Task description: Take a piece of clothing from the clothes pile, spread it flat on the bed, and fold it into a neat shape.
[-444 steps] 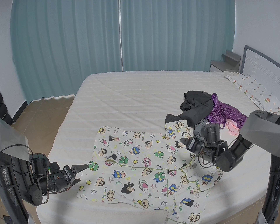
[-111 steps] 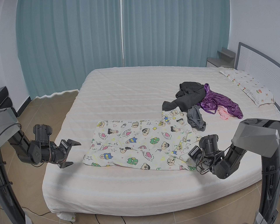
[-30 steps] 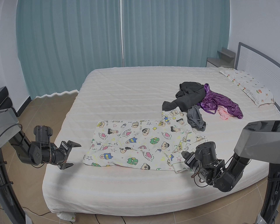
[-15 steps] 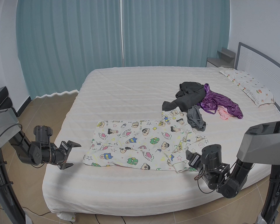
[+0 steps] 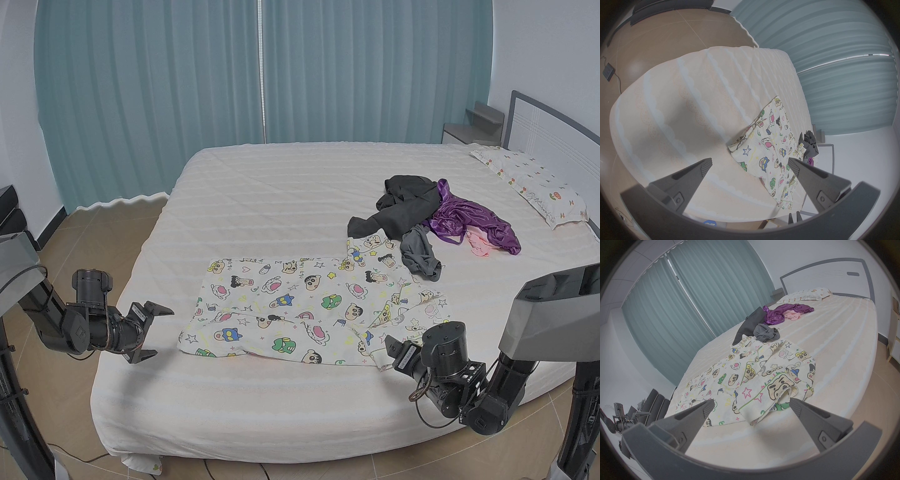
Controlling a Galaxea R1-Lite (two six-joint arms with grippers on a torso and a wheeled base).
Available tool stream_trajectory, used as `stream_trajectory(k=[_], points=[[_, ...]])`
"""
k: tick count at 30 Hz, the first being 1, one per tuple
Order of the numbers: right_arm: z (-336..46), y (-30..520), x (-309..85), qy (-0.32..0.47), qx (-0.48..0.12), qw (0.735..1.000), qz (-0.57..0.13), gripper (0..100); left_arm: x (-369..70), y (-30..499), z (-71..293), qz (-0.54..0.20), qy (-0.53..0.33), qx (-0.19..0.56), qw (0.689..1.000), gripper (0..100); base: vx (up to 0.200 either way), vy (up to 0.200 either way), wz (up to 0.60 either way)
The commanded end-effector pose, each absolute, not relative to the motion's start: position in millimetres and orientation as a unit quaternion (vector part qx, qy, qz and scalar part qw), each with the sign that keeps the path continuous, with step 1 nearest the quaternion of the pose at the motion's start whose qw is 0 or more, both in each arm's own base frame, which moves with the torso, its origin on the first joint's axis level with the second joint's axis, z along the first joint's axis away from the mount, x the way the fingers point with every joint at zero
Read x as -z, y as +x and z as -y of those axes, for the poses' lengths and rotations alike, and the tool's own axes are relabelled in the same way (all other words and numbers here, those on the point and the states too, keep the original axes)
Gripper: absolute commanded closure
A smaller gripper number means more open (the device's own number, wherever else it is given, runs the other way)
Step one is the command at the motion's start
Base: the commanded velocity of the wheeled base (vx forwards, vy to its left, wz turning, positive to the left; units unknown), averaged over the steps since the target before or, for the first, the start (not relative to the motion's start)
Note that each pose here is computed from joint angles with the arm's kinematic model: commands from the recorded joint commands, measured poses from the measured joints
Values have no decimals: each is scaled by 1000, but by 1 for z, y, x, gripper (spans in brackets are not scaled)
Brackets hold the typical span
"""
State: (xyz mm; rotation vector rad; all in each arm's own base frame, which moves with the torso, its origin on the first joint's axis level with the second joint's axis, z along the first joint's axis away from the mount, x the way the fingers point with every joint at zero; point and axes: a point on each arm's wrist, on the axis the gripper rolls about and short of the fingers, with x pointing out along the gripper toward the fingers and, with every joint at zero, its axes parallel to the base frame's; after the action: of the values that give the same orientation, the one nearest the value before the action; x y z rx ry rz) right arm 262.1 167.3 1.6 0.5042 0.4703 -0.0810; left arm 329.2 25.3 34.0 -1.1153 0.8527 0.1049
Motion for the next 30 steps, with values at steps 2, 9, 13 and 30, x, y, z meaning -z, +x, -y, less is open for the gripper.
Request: stream_trajectory(k=[2, 9, 13, 30], points=[[-170, 265, 7, 245, 34, 938, -242, 0, -34, 329, -25, -392, -513, -48, 763, 0, 0, 0, 0], [-171, 278, 16, 247, 42, 938, -241, 0, -34, 329, -25, -392, -513, -48, 763, 0, 0, 0, 0], [-170, 284, 22, 248, 47, 937, -242, 0, -33, 329, -25, -392, -513, -48, 762, 0, 0, 0, 0], [-141, 285, -5, 265, 93, 939, -198, 0, -33, 329, -25, -393, -512, -48, 762, 0, 0, 0, 0]])
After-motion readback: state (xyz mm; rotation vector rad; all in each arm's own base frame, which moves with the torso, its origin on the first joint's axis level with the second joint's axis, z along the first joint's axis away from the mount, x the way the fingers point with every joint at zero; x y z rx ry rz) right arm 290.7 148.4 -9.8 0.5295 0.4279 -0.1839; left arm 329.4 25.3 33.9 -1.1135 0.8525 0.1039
